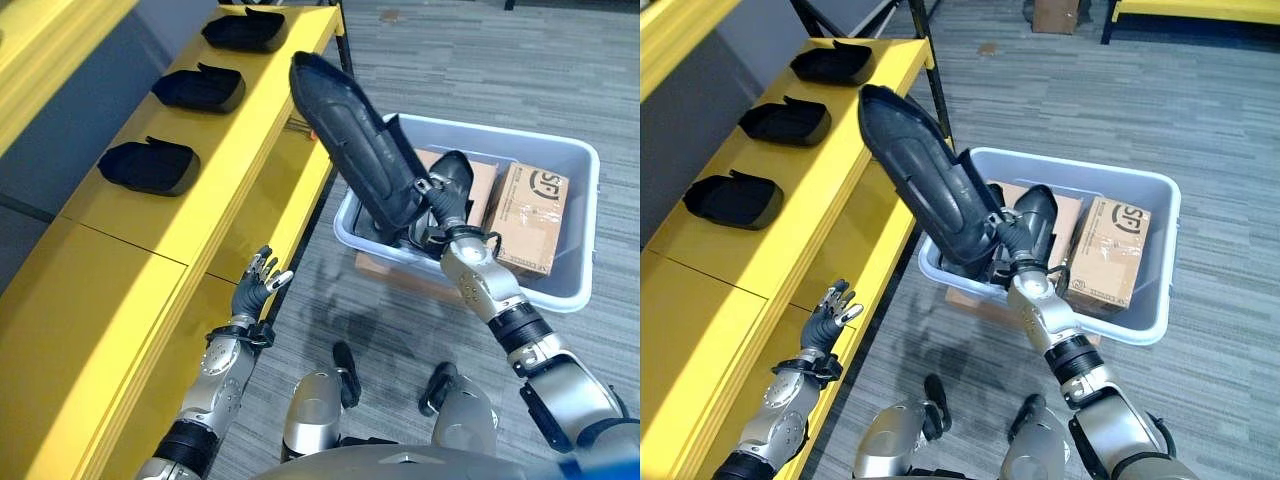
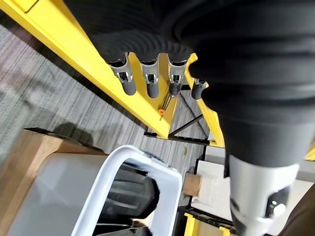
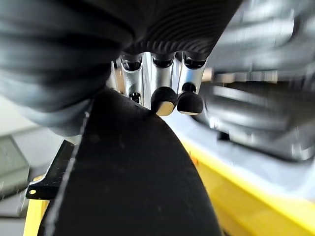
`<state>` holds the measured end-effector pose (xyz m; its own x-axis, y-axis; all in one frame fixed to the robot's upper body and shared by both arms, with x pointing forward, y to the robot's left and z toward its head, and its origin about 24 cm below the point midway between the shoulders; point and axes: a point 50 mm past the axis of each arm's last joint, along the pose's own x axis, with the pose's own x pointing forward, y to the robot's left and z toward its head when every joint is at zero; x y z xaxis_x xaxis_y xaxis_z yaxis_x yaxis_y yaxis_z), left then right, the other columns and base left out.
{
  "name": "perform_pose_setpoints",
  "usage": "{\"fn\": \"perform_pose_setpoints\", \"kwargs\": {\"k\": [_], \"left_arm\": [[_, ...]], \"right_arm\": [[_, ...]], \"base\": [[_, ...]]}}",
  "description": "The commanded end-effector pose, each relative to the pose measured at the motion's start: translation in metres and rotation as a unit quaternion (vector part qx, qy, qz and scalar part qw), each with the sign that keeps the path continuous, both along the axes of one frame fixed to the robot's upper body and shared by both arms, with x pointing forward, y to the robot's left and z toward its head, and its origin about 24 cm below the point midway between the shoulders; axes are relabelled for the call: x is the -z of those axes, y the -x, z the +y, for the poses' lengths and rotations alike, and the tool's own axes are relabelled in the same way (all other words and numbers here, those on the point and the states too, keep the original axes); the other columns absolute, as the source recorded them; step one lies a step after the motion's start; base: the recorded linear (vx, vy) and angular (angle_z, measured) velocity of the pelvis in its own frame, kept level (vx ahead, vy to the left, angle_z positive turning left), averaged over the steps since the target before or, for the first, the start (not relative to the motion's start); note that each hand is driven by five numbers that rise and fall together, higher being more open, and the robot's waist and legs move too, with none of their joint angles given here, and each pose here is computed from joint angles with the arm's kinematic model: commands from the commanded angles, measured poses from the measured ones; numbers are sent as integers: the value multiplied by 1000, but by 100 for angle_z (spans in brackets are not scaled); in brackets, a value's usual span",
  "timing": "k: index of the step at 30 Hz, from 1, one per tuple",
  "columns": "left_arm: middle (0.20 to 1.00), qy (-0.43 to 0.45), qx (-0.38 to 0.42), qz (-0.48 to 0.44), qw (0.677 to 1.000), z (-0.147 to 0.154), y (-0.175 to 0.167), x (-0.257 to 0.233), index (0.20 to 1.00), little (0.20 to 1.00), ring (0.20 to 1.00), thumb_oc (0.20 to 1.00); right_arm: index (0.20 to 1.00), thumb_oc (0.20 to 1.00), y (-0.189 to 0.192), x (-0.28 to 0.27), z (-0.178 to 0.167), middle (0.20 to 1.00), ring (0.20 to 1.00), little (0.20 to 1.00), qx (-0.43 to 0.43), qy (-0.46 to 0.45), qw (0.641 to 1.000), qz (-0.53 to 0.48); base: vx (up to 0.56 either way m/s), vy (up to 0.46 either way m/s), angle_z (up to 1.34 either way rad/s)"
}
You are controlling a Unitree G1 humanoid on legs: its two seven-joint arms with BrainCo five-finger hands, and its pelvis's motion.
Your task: Move parts from the plastic box to the shelf.
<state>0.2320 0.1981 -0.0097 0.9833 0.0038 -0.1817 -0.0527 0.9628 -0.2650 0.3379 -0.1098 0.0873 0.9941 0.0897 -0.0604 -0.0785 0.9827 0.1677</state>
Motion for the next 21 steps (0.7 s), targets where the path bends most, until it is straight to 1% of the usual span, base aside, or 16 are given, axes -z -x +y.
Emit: {"fn": "perform_pose_setpoints", "kwargs": {"k": [1,10,13,17,21], "left_arm": [[1000,-33,-15,-10,999,11,10,-5,1000,1000,1000,1000],[1000,-40,6,4,999,14,23,0,1000,1000,1000,1000],[1000,-43,29,4,999,10,27,2,1000,1000,1000,1000],[1000,-54,59,14,997,6,28,5,1000,1000,1000,1000],[1000,-72,95,27,992,-9,30,13,1000,1000,1000,1000]], "right_arm": [[200,200,5,-20,20,200,200,200,-44,-63,996,-41],[200,200,23,-16,49,200,200,200,-103,-80,991,-31],[200,200,30,-18,65,200,200,200,-134,-82,987,-23],[200,200,33,-17,73,200,200,200,-135,-62,988,-36],[200,200,43,-3,86,200,200,200,-147,-63,987,-12]], "base": [[135,234,30],[36,172,22],[-27,287,40],[27,224,20],[101,213,22]]}}
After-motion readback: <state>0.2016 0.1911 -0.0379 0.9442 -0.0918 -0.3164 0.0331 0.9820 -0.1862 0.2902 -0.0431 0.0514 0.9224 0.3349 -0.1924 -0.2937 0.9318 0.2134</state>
